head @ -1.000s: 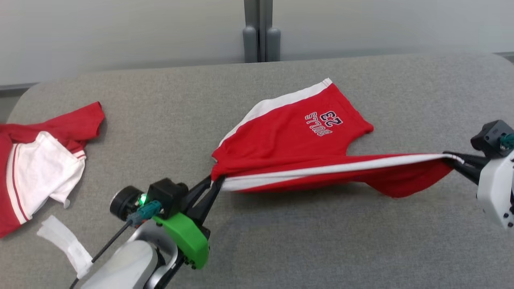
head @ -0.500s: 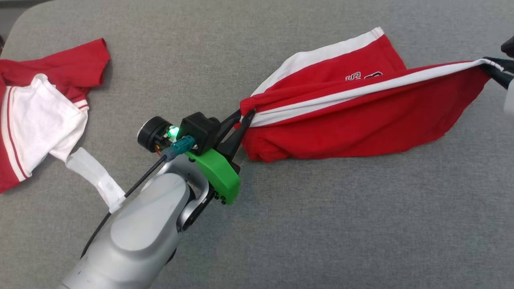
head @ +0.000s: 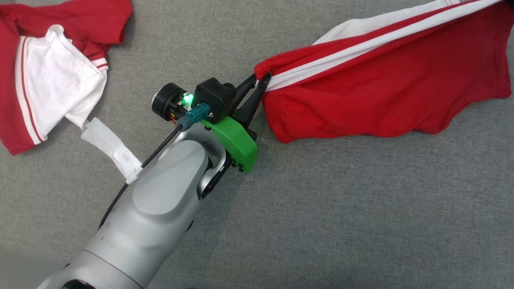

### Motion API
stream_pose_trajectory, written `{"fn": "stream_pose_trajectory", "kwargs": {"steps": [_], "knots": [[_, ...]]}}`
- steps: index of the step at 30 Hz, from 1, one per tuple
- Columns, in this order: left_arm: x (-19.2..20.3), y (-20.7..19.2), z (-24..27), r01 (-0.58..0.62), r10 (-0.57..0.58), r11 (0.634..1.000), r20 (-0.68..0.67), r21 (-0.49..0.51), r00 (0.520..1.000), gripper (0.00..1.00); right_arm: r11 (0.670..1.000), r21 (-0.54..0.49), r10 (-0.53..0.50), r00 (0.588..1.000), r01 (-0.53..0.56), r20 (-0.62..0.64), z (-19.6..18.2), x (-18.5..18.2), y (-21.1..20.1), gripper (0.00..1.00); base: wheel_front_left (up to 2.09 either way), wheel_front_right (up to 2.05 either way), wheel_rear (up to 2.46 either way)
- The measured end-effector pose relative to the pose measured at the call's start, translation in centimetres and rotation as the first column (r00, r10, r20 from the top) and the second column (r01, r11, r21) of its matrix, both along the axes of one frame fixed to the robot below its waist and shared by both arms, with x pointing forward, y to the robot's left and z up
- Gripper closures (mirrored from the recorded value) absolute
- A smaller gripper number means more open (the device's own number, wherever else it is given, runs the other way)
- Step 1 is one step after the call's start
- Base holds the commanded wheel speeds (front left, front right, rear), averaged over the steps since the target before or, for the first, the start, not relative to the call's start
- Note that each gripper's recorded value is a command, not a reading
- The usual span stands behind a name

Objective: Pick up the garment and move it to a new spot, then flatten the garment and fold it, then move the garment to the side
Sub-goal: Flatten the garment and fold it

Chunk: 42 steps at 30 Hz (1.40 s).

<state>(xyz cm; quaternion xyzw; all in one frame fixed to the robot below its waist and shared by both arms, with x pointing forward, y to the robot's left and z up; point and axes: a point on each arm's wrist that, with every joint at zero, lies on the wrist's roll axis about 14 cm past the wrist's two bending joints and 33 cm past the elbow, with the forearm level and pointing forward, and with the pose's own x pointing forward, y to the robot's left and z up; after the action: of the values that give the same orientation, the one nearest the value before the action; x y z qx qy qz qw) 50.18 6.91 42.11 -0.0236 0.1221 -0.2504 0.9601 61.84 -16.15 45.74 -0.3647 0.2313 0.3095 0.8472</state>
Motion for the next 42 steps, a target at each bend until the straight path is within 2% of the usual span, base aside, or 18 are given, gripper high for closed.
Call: {"fn": "stream_pose_trajectory", "kwargs": {"steps": [8, 9, 10, 11, 21, 28, 30, 34, 36, 40, 42], "knots": [[0.6, 1.1, -1.9, -0.037, 0.038, 0.999, -0.031, 0.011, 0.999, 1.0, 0.999, -0.006, 0.044, 0.999, -0.044, -0.023, -3.2, 1.4, 2.3, 1.0, 0.0, 0.0, 0.0], [0.7, 1.2, -2.0, -0.039, 0.04, 0.999, -0.034, 0.014, 0.999, 0.6, 0.999, -0.009, 0.05, 0.999, -0.05, -0.022, -3.4, 1.5, 2.4, 0.87, 0.0, 0.0, 0.0], [0.8, 1.4, -2.2, -0.044, 0.044, 0.999, -0.038, 0.017, 0.998, 0.29, 0.998, -0.011, 0.057, 0.998, -0.058, -0.015, -3.7, 1.7, 2.6, 0.0, 0.0, 0.0, 0.0], [0.8, 1.5, -2.4, -0.049, 0.05, 0.999, -0.039, 0.019, 0.998, 0.0, 0.999, -0.008, 0.051, 0.998, -0.052, -0.021, -4.0, 1.8, 2.6, 0.0, 0.0, 0.0, 0.0], [1.6, 2.0, -1.4, -0.092, 0.092, 0.996, -0.012, 0.014, 0.996, 0.0, 1.0, 0.02, -0.017, 0.999, 0.018, -0.028, -4.4, 1.8, 0.7, 0.0, 0.0, 0.0, 0.0], [1.9, 3.5, 2.3, -0.163, 0.163, 0.987, 0.091, -0.007, 0.982, 0.0, 0.989, 0.133, -0.062, 0.997, 0.066, -0.038, -3.5, -0.1, 0.5, 0.0, 0.0, 0.0, 0.0], [1.6, 4.0, 3.3, -0.183, 0.184, 0.983, 0.118, -0.016, 0.976, 0.0, 0.979, 0.194, -0.061, 0.998, 0.067, -0.033, -3.0, -1.0, 1.2, 0.0, 0.0, 0.0, 0.0], [0.5, 5.0, 5.3, -0.233, 0.238, 0.971, 0.159, -0.05, 0.958, 0.0, 0.929, 0.361, -0.081, 0.997, 0.076, -0.002, -0.7, -2.6, 2.7, 0.0, 0.0, 0.0, 0.0], [-0.2, 5.3, 6.4, -0.254, 0.264, 0.964, 0.18, -0.076, 0.947, 0.0, 0.882, 0.464, -0.109, 0.994, 0.084, 0.028, 0.9, -3.4, 3.1, 0.0, 0.0, 0.0, 0.0], [-1.6, 5.5, 8.0, -0.282, 0.301, 0.953, 0.212, -0.113, 0.93, 0.0, 0.821, 0.568, -0.146, 0.984, 0.063, 0.101, 3.9, -4.9, 3.1, 0.0, 0.0, 0.0, 0.0], [-2.5, 5.6, 8.3, -0.298, 0.322, 0.945, 0.214, -0.136, 0.922, 0.0, 0.771, 0.632, -0.185, 0.978, 0.081, 0.1, 4.8, -6.0, 3.1, 0.0, 0.0, 0.0, 0.0]]}}
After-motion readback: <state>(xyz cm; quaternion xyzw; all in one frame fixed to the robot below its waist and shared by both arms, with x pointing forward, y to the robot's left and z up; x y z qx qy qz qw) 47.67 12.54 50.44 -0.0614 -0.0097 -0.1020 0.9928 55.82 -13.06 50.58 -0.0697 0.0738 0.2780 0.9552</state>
